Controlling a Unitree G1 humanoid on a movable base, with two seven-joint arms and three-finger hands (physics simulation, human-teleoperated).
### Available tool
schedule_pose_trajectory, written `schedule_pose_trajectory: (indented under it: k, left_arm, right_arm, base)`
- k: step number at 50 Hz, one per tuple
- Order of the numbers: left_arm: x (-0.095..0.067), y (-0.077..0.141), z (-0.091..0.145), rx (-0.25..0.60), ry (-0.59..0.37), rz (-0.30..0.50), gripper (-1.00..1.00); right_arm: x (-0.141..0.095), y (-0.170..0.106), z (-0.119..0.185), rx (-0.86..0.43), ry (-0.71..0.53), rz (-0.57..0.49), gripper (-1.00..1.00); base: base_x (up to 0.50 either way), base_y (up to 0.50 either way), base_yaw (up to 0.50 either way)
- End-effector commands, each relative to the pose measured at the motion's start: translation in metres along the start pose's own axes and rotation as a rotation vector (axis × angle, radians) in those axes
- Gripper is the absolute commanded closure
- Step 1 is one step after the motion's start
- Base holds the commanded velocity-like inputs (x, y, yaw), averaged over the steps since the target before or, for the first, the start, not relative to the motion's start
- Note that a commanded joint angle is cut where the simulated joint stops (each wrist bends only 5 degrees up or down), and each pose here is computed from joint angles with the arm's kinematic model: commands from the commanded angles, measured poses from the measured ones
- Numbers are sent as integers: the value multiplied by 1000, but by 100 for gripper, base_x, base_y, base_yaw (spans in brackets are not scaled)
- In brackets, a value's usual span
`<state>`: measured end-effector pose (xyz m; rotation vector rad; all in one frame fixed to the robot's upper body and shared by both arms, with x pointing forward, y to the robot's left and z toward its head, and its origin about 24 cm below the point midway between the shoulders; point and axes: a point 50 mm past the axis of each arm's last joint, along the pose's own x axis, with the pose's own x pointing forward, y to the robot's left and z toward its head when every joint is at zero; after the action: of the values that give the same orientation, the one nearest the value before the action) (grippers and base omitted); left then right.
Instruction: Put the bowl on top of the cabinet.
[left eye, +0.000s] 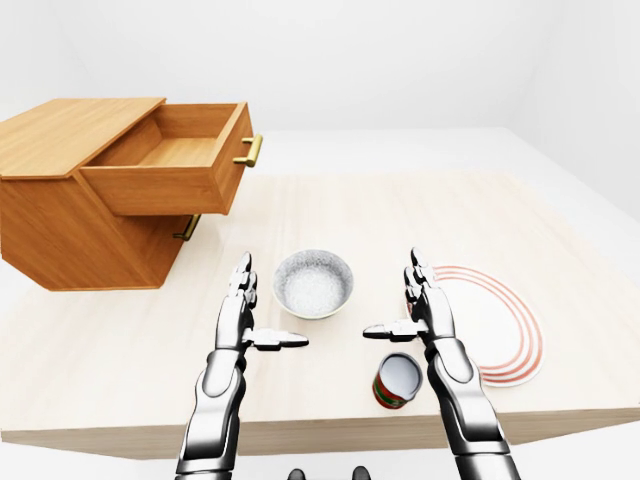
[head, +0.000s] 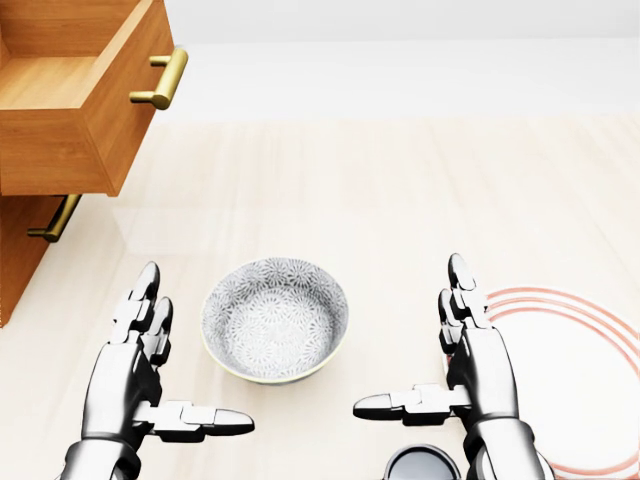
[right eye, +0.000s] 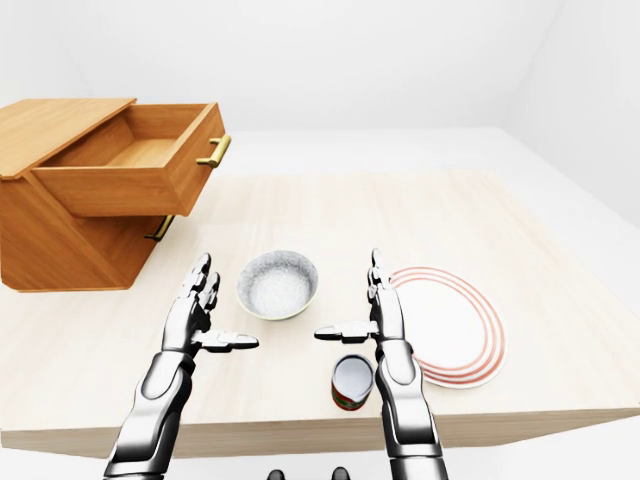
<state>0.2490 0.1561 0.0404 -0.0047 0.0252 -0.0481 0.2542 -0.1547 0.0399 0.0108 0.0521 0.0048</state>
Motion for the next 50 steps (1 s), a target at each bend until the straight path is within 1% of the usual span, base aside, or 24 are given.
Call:
schedule_pose_trajectory:
  k: [1,8,12,13,16,20,21,29,31,33,34,35,36,38,39,41,43,44,45,46,47,49,50]
  left_arm:
    - [-1,-2,-1,4,-3,-11,-100]
    - [-1,-4,-2,11,-2,-14,-100]
    - [-1,-4,-2,11,-14,-10,-100]
    - [-3,-4,-1,2,-22,-19,-100]
    - [-5,-6,-1,18,-18,-24,-100]
    - [-6,-5,-4,30,-14,-15,-100]
    - [-8,-5,-5,56,-19,-8,-100]
    - [-13,-6,-5,105,-32,0,-100]
    - [-15,-7,-6,144,-45,19,-100]
    - [-16,-7,-10,185,-32,45,-100]
    - [-16,-6,-12,229,-23,75,-100]
    - [-16,-6,-12,231,-23,77,-100]
    - [-15,-6,-14,272,-17,100,-100]
    - [-15,-5,-17,325,-13,148,-100]
    - [-14,-5,-18,343,-12,165,-100]
    - [-13,-6,-19,362,-12,171,-100]
    - [-11,-5,-23,453,-13,230,-100]
    - [-12,-7,-26,491,-12,232,-100]
    - [-13,-7,-26,537,-22,255,-100]
    - [-13,-7,-26,565,-33,281,-100]
    - [-14,-7,-25,572,-40,296,-100]
    - [-15,-10,-24,600,-56,303,-100]
    - [-14,-12,-27,645,-62,308,-100]
  right_arm:
    - [0,0,0,2,4,0,-100]
    - [0,-1,0,2,1,-2,-100]
    - [-1,-2,2,-14,-23,-17,-100]
    - [-1,-2,3,-13,-28,-19,-100]
    - [-1,-1,3,-13,-27,-23,-100]
    - [0,-2,2,-11,-25,-27,-100]
    - [0,-2,2,-7,-23,-31,-100]
    - [-1,-3,3,-5,-23,-36,-100]
    - [0,-3,2,-5,-21,-37,-100]
    - [1,-3,1,-3,-20,-36,-100]
    - [0,-2,1,-5,-20,-33,-100]
    - [0,-2,1,-5,-20,-33,-100]
    - [0,-2,1,-5,-21,-32,-100]
    - [-1,-1,2,-6,-22,-31,-100]
    - [0,-1,2,-5,-22,-30,-100]
    - [0,0,1,-7,-22,-28,-100]
    - [0,0,1,-9,-21,-25,-100]
    - [0,0,1,-9,-21,-25,-100]
    - [0,0,1,-9,-22,-25,-100]
    - [0,-1,1,-8,-22,-26,-100]
    - [0,-1,2,-8,-22,-26,-100]
    - [0,-1,1,-8,-22,-26,-100]
    - [0,-1,0,-10,-21,-26,-100]
  base:
    - [50,0,0]
    - [50,0,0]
    - [50,3,0]
    - [0,0,0]
    - [0,0,0]
    - [0,0,0]
    - [0,0,0]
    - [0,0,0]
    - [0,0,0]
    - [0,0,0]
    - [0,0,0]
    - [0,0,0]
    - [0,0,0]
    - [0,0,0]
    - [0,0,0]
    - [0,0,0]
    - [0,0,0]
    - [0,0,0]
    - [0,0,0]
    - [0,0,0]
    - [0,0,0]
    - [0,0,0]
    - [0,0,0]
